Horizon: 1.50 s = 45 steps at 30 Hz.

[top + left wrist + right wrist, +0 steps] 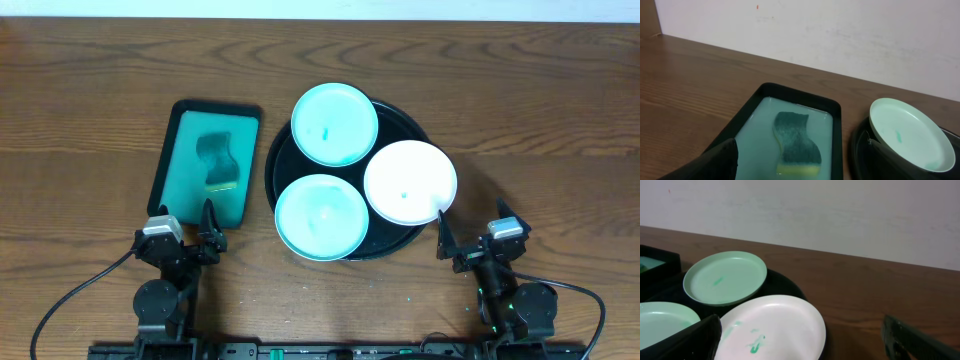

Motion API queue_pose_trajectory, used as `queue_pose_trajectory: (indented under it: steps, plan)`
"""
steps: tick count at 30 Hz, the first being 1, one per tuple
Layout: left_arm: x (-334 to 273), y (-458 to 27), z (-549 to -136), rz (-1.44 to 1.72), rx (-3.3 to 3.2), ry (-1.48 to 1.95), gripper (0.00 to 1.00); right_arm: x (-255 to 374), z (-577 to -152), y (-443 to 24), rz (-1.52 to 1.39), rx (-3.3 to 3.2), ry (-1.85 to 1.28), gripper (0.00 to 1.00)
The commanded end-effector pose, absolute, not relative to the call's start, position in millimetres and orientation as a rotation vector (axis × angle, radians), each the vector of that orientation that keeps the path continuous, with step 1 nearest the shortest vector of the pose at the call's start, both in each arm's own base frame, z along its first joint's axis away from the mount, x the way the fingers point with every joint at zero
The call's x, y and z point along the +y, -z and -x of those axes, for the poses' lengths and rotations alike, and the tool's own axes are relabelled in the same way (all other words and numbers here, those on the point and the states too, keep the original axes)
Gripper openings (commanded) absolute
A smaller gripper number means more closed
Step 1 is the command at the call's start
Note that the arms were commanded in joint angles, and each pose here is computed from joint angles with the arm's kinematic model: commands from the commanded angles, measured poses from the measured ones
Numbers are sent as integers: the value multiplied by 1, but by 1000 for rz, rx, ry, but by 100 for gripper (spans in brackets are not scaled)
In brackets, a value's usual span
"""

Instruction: Clean dirty plates on tray and stack at the side

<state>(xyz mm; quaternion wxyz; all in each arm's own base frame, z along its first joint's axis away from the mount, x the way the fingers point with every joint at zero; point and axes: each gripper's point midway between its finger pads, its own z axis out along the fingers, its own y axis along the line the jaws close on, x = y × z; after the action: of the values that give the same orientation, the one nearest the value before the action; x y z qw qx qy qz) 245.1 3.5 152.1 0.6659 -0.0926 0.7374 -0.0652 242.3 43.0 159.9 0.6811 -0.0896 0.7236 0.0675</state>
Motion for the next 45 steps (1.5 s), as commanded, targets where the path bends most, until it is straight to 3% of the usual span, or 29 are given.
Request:
queue_pose_trajectory:
  steps: [1, 16, 24, 32, 38, 45]
  plan:
    - [7, -136, -244, 221, 1716, 117, 80, 40, -243, -159, 206, 1624, -116, 99]
    - [7, -138, -244, 221, 1705, 117, 80, 41, -243, -161, 195, 1619, -141, 99]
    - [8, -157, -246, 218, 1627, 123, 80, 59, -237, -165, 91, 1631, -401, 99]
    - [-26, -221, -239, 103, 1477, 347, 81, 66, -232, -218, 156, 1685, -407, 99]
    - [-25, -243, -241, 158, 1721, 343, 80, 69, -250, -258, 167, 1971, -415, 99]
    - [-43, -251, -257, 176, 2145, 425, 80, 71, -272, -270, 142, 2393, -430, 99]
